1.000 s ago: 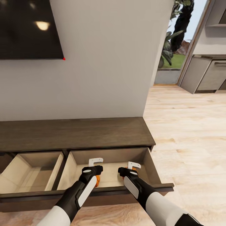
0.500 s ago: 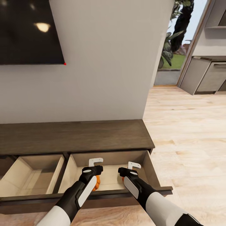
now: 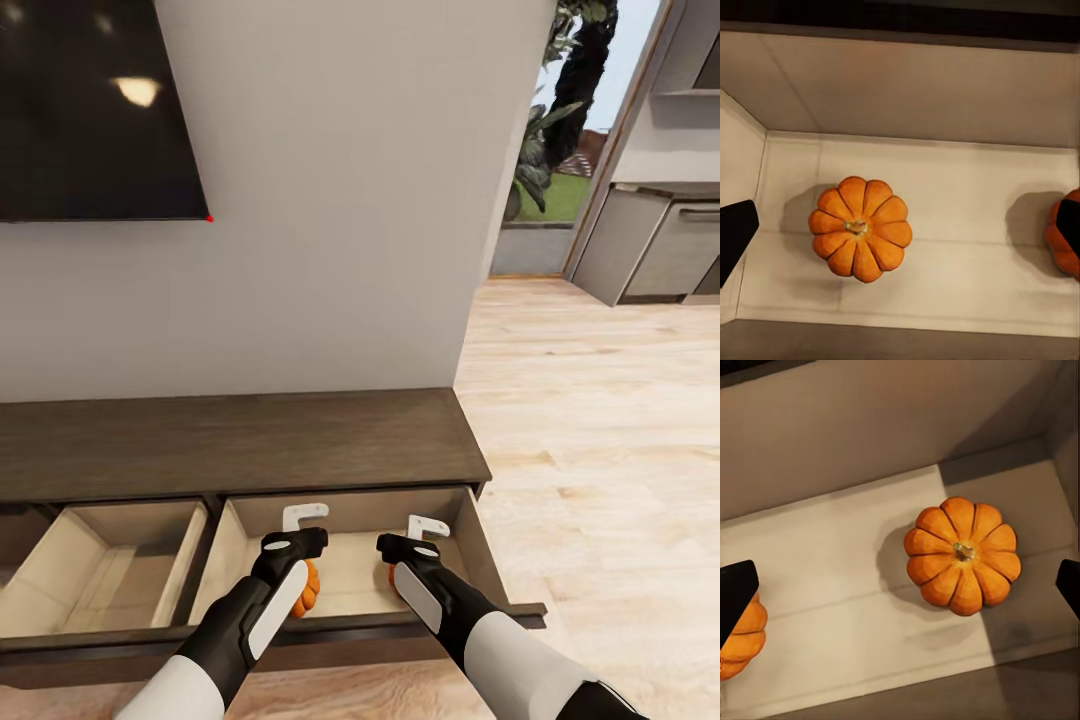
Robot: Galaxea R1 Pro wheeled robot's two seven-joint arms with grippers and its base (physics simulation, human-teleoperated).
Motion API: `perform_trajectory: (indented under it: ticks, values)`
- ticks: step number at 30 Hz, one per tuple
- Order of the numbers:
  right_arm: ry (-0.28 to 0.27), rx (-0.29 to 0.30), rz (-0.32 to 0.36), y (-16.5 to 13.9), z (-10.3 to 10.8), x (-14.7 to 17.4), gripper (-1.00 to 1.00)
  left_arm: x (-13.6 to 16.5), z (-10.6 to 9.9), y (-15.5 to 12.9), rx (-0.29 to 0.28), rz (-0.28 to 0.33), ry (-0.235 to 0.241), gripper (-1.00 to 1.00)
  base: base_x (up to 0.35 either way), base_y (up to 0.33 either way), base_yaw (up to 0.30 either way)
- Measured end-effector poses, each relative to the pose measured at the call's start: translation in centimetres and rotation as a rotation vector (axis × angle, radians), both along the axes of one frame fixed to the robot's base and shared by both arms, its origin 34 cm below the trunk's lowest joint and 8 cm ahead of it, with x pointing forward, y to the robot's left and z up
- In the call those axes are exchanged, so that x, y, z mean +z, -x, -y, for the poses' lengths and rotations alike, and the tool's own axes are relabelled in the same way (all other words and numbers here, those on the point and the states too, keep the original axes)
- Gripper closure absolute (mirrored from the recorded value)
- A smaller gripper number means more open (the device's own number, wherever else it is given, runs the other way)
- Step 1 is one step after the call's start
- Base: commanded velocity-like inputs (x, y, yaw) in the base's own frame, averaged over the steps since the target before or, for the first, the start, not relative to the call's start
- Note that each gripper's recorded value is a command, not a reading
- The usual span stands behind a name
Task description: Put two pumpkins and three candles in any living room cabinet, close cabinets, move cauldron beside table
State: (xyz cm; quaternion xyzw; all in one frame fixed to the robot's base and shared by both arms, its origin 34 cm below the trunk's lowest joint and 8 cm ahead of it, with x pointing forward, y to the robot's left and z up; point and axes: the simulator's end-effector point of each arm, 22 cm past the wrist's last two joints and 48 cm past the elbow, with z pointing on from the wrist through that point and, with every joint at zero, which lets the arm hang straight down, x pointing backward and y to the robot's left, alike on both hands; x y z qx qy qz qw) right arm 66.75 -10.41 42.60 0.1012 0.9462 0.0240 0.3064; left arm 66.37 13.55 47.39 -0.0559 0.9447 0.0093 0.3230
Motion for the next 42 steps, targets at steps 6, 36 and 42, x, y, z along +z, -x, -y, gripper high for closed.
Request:
perform_trajectory:
  ticks: [6, 36, 42]
  values:
    - [0.008, 0.027, -0.050, 0.6, -0.2, 0.7, -1.00, -2.3, -1.8, 2.3, 0.005, -0.093, -0.040, -1.00, 0.000, 0.000, 0.000]
    - [0.024, 0.090, -0.143, 0.8, -0.7, 6.3, -1.00, 1.0, -6.7, 3.3, 0.033, -0.162, -0.111, -1.00, 0.000, 0.000, 0.000]
    - [0.029, 0.105, -0.173, 1.2, -0.8, 7.2, -1.00, 2.2, -6.7, 3.1, 0.032, -0.162, -0.111, -1.00, 0.000, 0.000, 0.000]
